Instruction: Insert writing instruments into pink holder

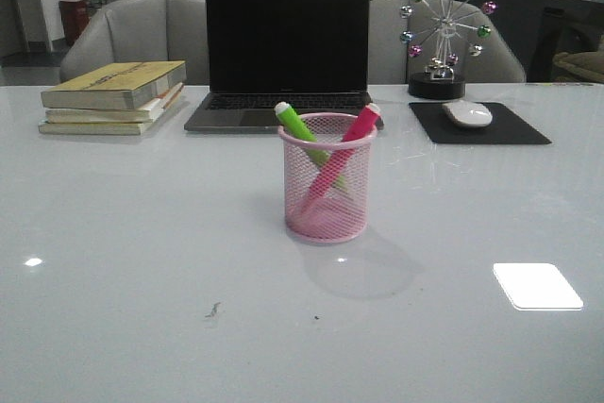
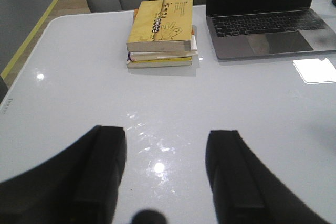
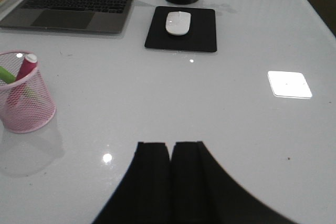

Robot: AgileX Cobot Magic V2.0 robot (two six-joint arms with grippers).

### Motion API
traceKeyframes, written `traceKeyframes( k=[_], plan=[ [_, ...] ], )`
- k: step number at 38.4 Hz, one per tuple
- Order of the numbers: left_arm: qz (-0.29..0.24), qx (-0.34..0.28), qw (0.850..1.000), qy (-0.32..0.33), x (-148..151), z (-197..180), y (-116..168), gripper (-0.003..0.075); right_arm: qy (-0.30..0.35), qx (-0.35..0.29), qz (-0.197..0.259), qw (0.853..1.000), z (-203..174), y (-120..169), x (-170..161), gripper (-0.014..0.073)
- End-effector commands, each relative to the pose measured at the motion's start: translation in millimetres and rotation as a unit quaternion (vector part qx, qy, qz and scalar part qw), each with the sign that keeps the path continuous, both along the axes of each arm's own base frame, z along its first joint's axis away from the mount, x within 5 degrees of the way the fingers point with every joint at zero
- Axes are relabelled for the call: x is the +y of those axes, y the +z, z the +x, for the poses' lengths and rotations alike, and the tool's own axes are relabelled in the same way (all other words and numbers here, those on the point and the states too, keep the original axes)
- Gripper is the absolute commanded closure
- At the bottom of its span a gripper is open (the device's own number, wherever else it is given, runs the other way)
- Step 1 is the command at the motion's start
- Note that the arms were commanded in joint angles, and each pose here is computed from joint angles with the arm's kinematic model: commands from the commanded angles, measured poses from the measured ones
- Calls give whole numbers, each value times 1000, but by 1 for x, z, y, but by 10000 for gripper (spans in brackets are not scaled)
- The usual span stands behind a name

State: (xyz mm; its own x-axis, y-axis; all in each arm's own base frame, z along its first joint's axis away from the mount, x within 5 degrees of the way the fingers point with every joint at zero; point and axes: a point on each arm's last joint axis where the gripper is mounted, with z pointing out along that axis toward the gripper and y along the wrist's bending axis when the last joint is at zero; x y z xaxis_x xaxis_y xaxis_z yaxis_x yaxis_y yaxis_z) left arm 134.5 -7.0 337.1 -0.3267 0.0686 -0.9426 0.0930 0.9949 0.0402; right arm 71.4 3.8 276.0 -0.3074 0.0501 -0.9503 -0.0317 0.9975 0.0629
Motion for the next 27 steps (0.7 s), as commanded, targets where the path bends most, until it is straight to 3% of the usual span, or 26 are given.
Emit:
traceKeyframes(
  k=[1,15,27],
  plan=[
    [-8,-58,998,8,1,1,18,306,7,-82,14,996,-5,1,1,565],
    [-8,-58,998,8,1,1,18,306,10,-130,18,991,-15,-58,0,565],
    [-8,-59,998,8,1,1,18,306,9,-124,18,992,-17,-80,0,565]
  ],
)
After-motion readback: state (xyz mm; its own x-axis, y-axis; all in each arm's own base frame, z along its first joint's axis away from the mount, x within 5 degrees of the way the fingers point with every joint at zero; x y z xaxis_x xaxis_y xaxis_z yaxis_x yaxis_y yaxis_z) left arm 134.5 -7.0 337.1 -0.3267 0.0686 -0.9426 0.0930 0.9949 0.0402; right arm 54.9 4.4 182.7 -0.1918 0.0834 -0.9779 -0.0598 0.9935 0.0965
